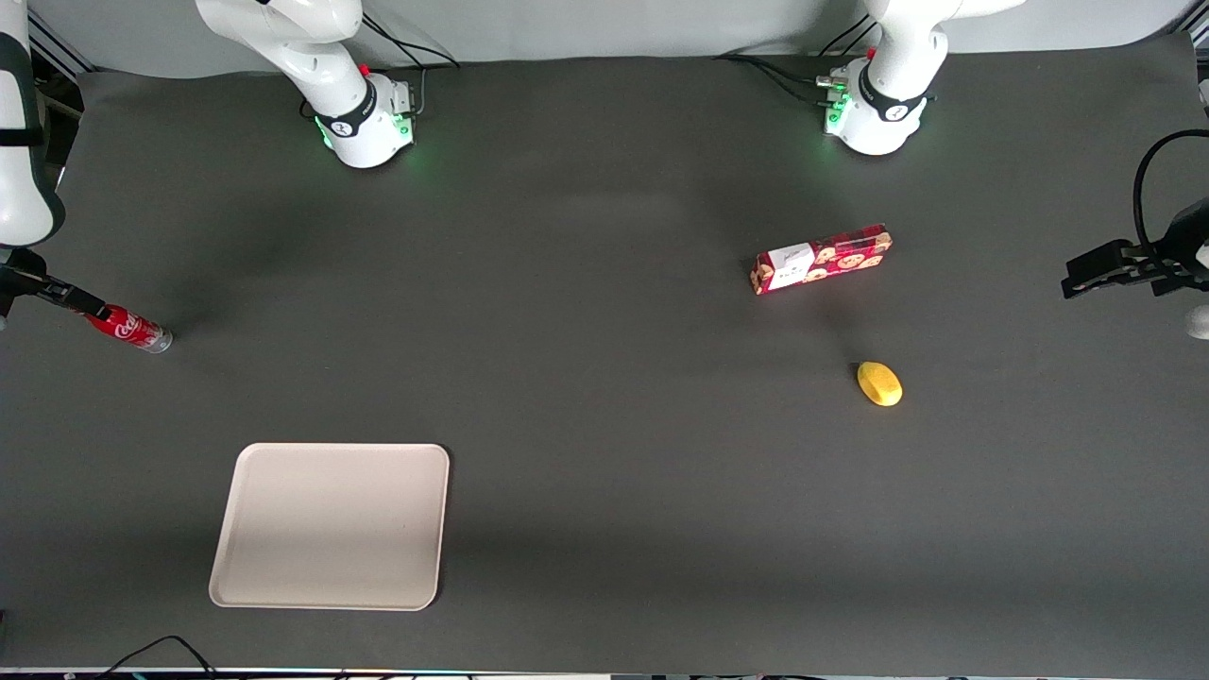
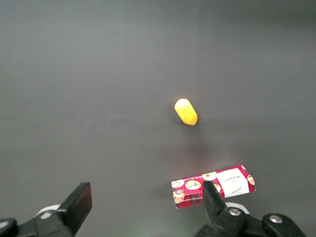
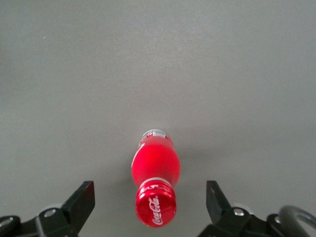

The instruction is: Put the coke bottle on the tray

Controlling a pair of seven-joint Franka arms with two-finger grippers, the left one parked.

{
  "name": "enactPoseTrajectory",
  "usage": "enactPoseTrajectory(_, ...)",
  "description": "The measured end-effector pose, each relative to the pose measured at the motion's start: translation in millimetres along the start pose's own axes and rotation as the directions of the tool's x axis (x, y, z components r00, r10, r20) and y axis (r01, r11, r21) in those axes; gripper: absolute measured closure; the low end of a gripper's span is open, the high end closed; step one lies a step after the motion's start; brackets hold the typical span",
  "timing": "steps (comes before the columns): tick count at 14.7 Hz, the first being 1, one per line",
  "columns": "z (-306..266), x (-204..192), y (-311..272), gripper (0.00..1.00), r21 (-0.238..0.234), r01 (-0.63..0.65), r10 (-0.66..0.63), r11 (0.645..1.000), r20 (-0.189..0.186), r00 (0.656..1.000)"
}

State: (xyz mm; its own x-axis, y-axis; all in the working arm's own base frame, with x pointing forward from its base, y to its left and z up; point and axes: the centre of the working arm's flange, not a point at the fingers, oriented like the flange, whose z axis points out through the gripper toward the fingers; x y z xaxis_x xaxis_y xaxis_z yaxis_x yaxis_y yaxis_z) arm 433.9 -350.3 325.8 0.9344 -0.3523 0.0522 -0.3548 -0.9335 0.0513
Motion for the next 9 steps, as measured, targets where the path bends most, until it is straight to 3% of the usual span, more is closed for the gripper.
enactPoseTrajectory(5, 0.7, -2.1, 5.7, 0.04, 0.007, -0.018, 0.018, 1.000, -0.001, 1.000)
enactPoseTrajectory(9, 2.0, -4.1, 10.1, 0.25, 0.007, -0.027, 0.027, 1.000, 0.003, 1.000)
